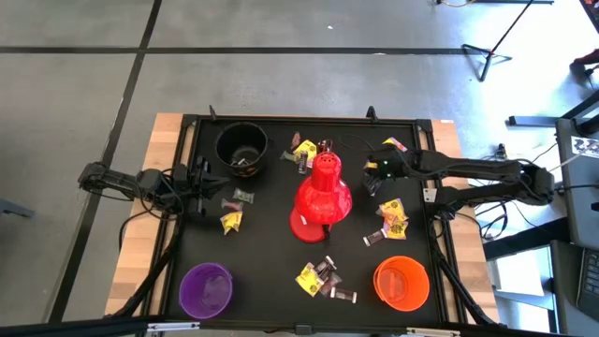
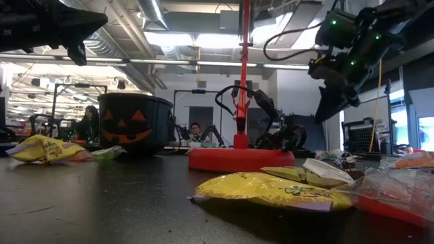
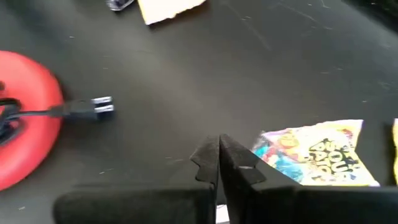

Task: Organize candy in baskets
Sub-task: Put the blue gummy into the orange bucket

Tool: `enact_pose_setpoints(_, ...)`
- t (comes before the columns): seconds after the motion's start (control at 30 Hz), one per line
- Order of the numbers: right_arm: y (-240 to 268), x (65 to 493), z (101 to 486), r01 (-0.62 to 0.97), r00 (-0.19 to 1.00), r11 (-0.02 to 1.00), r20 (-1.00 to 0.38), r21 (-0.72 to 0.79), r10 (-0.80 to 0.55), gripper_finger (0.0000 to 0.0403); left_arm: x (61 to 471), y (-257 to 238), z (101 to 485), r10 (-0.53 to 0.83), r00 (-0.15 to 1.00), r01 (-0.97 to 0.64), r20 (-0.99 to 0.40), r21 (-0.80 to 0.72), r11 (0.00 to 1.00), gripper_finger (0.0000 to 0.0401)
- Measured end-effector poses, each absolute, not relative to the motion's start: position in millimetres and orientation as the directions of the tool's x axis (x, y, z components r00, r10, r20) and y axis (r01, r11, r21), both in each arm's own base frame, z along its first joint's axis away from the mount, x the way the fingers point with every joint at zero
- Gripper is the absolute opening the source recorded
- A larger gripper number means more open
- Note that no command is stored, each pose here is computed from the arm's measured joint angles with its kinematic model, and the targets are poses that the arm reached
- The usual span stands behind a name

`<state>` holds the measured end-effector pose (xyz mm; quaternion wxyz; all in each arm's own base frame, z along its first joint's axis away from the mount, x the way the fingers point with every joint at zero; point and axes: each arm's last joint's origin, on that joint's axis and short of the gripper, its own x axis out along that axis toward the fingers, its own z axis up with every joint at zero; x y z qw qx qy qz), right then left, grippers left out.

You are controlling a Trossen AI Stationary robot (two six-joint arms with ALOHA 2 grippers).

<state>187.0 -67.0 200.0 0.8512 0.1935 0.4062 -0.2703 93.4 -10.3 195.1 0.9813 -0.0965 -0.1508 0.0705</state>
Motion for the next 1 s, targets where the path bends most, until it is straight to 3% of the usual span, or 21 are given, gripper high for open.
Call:
enact_pose_setpoints(0.17, -67, 186, 193, 0.604, 0.480, 0.795, -0.824, 0.062, -0.300, 0.0022, 93, -10, 195, 0.167, 0.945, -0.109, 0.282, -0.211, 0.971, 0.0000)
enact_pose_setpoints(0.47, -70, 189, 169, 0.624, 0.368, 0.782, -0.876, -0.017, -0.312, 0.0122, 93, -10, 195, 0.168, 0.945, -0.110, 0.282, -0.211, 0.971, 0.0000)
enact_pose_setpoints(0.63, -73, 194, 154, 0.641, 0.279, 0.762, -0.897, -0.092, -0.343, 0.0156, 93, -10, 195, 0.167, 0.945, -0.109, 0.282, -0.211, 0.971, 0.0000)
enact_pose_setpoints(0.83, -76, 201, 133, 0.635, 0.204, 0.761, -0.921, -0.133, -0.332, 0.0157, 93, -10, 195, 0.167, 0.945, -0.109, 0.282, -0.211, 0.971, 0.0000)
enact_pose_setpoints(1.0, -77, 205, 126, 0.617, 0.189, 0.773, -0.926, -0.146, -0.326, 0.0120, 93, -10, 195, 0.167, 0.945, -0.109, 0.282, -0.211, 0.971, 0.0000)
